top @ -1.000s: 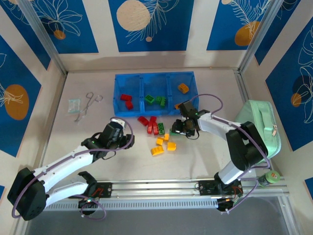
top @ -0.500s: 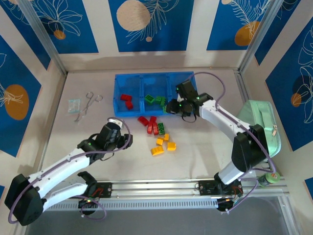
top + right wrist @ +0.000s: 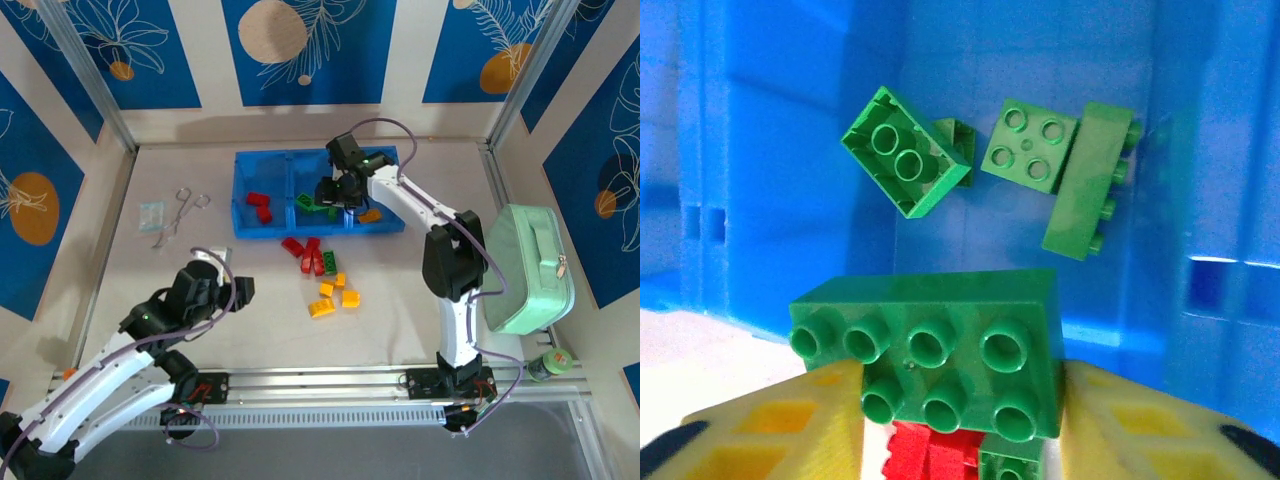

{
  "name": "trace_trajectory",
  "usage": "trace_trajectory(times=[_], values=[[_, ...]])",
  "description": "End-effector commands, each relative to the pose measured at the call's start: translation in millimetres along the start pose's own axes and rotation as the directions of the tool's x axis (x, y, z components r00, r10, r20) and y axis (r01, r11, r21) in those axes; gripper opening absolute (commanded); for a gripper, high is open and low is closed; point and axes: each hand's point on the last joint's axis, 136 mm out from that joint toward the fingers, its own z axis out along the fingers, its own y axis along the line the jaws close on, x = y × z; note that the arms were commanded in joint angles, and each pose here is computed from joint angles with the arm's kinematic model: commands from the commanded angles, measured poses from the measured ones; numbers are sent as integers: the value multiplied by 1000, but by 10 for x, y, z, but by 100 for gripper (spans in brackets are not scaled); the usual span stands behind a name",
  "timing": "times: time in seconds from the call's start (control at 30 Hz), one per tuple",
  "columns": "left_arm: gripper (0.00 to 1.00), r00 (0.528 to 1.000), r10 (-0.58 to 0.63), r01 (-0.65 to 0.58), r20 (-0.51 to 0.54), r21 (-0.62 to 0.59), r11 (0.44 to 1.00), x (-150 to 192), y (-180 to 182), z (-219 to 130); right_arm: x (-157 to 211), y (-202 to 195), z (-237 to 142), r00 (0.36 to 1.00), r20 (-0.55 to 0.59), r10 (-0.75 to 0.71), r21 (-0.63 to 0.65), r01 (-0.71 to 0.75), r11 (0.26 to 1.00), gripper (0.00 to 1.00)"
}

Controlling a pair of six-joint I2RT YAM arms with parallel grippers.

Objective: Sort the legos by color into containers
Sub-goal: Place the lego in the container, then pick up the lego from the center of the table.

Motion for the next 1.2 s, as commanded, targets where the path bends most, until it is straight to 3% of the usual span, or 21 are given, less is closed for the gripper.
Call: trace_trajectory(times=[0.0,0.07,0.2,0.63,0.9,1.17], values=[[67,1000,-15,16,-26,19,1000,22,-48,-37,22,30,-18,999,-35,-19,32,21,999,65],[67,999,-18,19,-32,28,999,21,-71,-22,10,59,-50,999,-45,-21,35,22,999,80],[68,999,-15,17,-39,55,998,-1,-147,25,-6,125,-268,999,-3,-48,51,49,998,86],[70,988,23,3,-152,165,986,-77,-618,621,401,94,-989,990,140,-16,-68,26,997,86],[69,969,83,-37,-235,195,980,-39,-946,1126,841,-300,-1027,988,139,62,-69,-53,996,85],[65,946,103,-62,-307,138,988,80,-966,1617,1301,-709,-1047,983,127,134,-58,-127,990,84]])
